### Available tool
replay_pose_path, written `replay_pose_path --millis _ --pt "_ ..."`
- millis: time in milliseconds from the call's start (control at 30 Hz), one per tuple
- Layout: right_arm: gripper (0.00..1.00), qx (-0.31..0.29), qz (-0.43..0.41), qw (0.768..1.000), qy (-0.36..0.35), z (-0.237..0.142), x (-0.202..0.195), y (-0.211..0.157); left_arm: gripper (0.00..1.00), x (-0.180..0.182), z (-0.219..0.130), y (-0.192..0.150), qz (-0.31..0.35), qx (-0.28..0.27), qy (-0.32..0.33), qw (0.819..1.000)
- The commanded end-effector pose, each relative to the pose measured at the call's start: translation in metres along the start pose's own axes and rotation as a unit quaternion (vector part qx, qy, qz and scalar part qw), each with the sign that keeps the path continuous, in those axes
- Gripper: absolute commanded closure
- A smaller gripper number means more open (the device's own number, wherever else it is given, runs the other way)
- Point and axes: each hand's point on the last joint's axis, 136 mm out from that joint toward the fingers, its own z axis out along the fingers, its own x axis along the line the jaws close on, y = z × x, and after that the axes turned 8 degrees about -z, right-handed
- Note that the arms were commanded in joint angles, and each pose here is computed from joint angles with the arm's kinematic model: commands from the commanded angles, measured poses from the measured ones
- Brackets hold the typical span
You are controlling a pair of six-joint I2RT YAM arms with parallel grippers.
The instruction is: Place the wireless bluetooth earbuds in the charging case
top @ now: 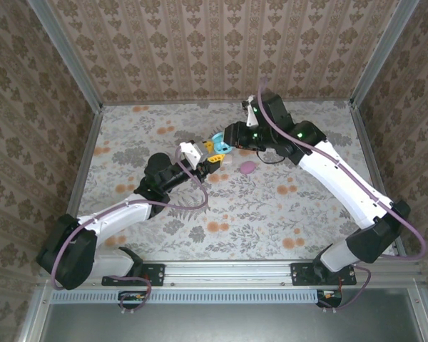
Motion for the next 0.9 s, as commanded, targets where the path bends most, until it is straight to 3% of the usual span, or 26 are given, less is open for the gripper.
replay_pose_path --millis 0,200,867 --pt "0.65 -0.024 -0.019 0.999 0.028 -0.019 0.014 0.007 0.66 -0.002 0.0 0.015 0.002 -0.026 -0.006 1.0" --pt "0.69 -0.002 -0.021 0.999 0.03 -0.009 0.014 0.001 0.66 -0.004 0.0 0.017 0.001 -0.027 -0.012 1.0" --pt "0.69 0.008 -0.009 0.999 0.039 0.019 0.016 0.005 0.66 -0.007 0.0 0.021 0.002 -0.026 -0.02 0.999"
